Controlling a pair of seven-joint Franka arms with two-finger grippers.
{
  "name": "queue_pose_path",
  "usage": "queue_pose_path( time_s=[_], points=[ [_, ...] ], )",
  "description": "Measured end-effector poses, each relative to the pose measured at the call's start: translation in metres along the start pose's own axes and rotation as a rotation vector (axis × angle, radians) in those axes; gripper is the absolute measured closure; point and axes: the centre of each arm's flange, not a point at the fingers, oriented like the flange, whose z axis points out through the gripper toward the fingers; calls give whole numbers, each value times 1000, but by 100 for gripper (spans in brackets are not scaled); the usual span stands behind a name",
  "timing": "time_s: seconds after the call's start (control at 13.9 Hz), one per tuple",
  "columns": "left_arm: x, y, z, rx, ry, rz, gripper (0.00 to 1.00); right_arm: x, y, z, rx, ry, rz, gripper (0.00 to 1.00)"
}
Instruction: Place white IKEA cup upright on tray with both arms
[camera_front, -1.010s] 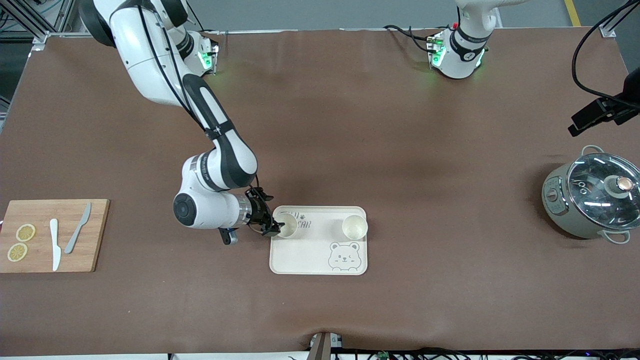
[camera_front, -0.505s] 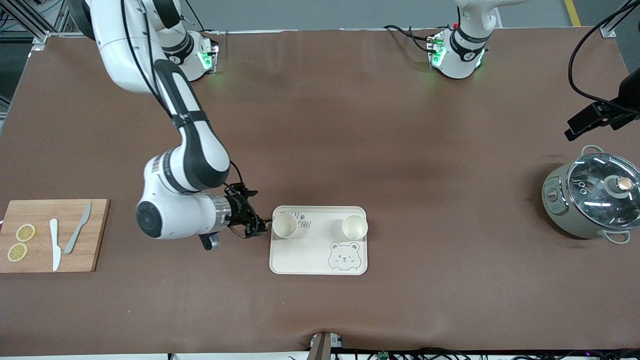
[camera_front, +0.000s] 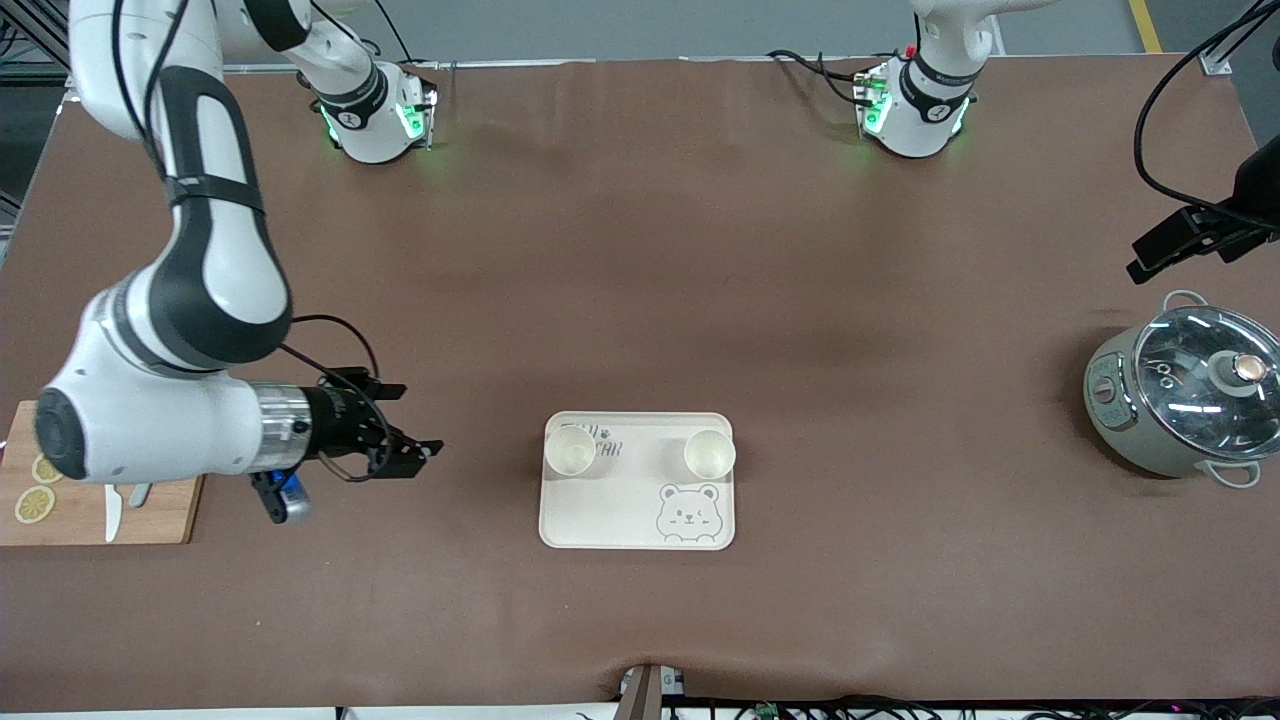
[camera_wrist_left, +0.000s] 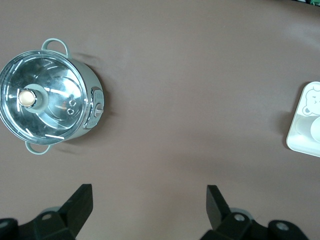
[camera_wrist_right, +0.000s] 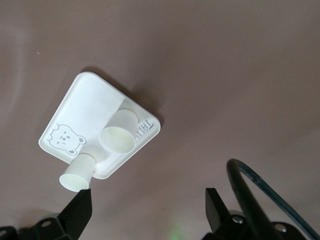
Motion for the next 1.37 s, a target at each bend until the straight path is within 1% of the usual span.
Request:
queue_pose_path(
  time_s=[0.07,0.22,0.29,0.43,0.51,0.58,0.65,0.79,0.87,1.01,1.08,1.15,1.23,1.37],
  points=[
    [0,0,0,-1,3,0,0,3,11,-18,-10,17,-28,0],
    [0,1,-1,-2,6,1,0,9,44,-52,-63,4,-117,0],
    [0,2,-2,-2,8,3,0,15,62,-73,-96,26,-182,0],
    [-1,4,-3,-3,10,8,0,15,98,-120,-181,112,-359,0],
    [-1,5,-3,-3,10,9,0,8,113,-140,-225,137,-423,0],
    [-1,5,-3,-3,10,10,0,-1,124,-157,-253,155,-459,0],
    [-1,6,-3,-3,10,10,0,-7,134,-173,-259,174,-483,0],
    [-1,6,-3,-3,10,10,0,-16,154,-200,-262,197,-583,0],
    [-1,6,-3,-3,11,10,0,-17,169,-211,-284,207,-639,0],
    [-1,6,-3,-3,10,11,0,-23,199,-223,-333,230,-682,0],
    [-1,6,-3,-3,10,11,0,-27,209,-221,-337,261,-695,0],
    [-1,6,-3,-3,10,11,0,-29,219,-215,-327,298,-710,0],
    [-1,6,-3,-3,10,11,0,-31,230,-203,-321,313,-721,0],
    [-1,6,-3,-3,10,11,0,-38,248,-182,-322,289,-723,0]
  ],
)
